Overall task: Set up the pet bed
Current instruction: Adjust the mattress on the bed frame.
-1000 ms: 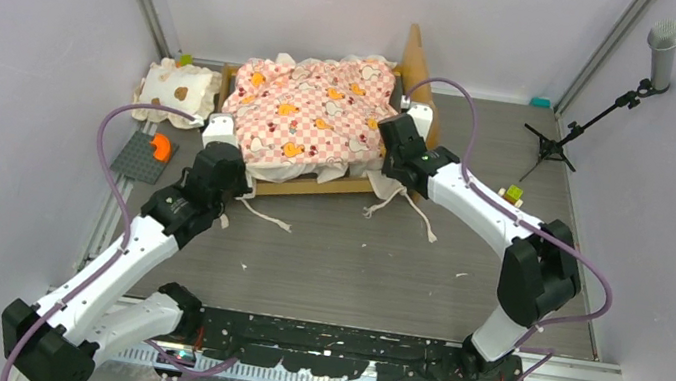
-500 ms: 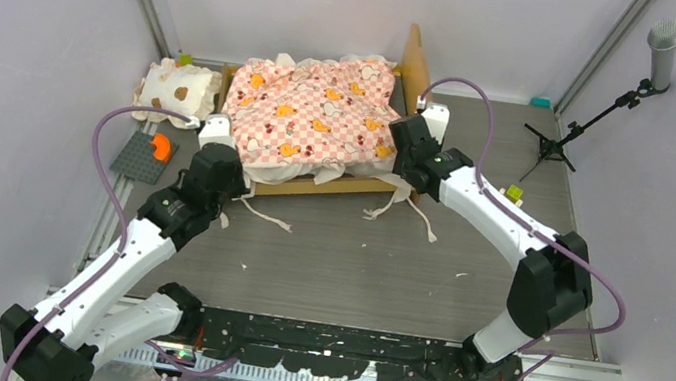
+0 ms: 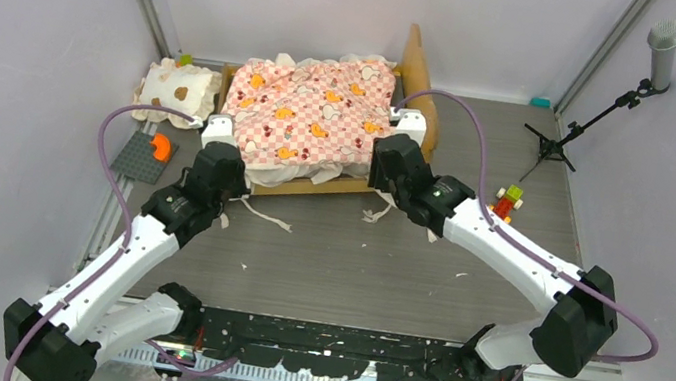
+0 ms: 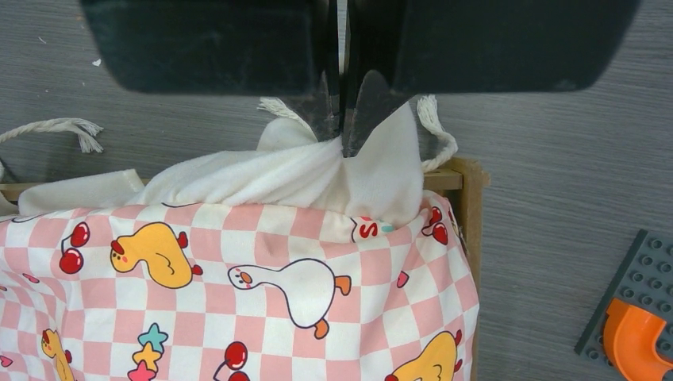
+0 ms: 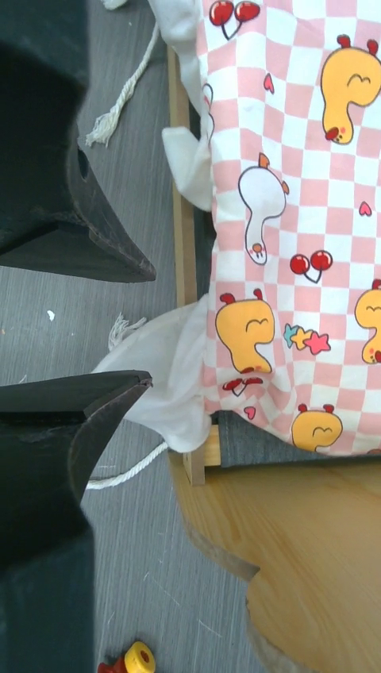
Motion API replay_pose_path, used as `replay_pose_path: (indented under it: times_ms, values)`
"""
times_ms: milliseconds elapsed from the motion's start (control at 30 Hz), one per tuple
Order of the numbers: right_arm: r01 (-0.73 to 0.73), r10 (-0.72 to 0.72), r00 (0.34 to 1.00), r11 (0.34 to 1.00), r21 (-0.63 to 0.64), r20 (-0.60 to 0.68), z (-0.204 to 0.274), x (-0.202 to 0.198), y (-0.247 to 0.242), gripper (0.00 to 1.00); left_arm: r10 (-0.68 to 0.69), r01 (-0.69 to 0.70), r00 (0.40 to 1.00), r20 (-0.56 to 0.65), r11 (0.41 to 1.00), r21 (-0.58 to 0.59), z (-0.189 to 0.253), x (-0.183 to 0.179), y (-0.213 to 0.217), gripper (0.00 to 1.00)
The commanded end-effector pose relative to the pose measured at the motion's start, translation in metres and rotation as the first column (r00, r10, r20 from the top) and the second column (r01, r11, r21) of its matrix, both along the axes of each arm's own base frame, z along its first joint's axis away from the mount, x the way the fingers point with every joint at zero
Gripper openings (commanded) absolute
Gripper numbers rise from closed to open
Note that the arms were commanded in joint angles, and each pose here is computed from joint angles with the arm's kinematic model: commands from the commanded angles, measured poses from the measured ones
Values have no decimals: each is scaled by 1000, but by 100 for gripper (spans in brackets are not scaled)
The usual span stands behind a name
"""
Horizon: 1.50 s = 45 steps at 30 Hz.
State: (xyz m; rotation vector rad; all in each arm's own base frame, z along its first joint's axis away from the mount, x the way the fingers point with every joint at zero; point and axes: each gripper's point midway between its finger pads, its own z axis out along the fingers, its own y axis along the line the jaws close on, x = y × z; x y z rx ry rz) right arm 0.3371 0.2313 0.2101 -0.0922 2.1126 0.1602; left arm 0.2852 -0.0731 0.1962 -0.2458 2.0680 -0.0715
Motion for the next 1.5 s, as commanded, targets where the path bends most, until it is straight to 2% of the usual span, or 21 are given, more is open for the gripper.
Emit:
replay_pose_path:
  times_ms: [0, 133, 267, 867, 967, 1067, 1100, 1200, 1267, 1467]
  values:
    - [-36, 30, 997, 996, 85, 72, 26, 7, 16, 51, 14, -14, 999, 42, 1000, -1, 14, 5, 3, 0]
    - [-136, 137, 990, 950, 280, 13, 2, 1, 65, 56, 17, -16, 999, 46, 1000, -3, 14, 4, 4, 0]
    - [-156, 161, 987, 917, 367, 16, -14, 5, 92, 59, 15, -15, 999, 46, 1000, 1, 15, 4, 4, 0]
    - [-159, 150, 987, 887, 434, 57, -53, 30, 120, 57, 13, -13, 998, 57, 1000, 0, 16, 4, 4, 0]
    - [-149, 137, 989, 889, 434, 58, -56, 34, 122, 50, 12, -12, 999, 53, 1000, 2, 15, 3, 4, 0]
    - [-143, 130, 990, 893, 427, 59, -58, 35, 120, 31, 15, -16, 998, 57, 1000, 3, 15, 2, 6, 0]
    - [-144, 128, 990, 892, 429, 64, -56, 34, 118, 21, 17, -17, 998, 56, 1000, 4, 15, 2, 6, 0]
    - [-157, 133, 987, 890, 428, 86, -44, 27, 111, 6, 20, -21, 998, 59, 1000, 6, 15, 1, 8, 0]
    - [-172, 149, 985, 894, 414, 88, -35, 21, 106, 1, 18, -18, 998, 58, 1000, 5, 14, -1, 8, 0]
    - [-193, 198, 980, 920, 342, 22, -13, 3, 94, 1, -1, 1, 999, 36, 1000, 8, 6, -5, 6, 0]
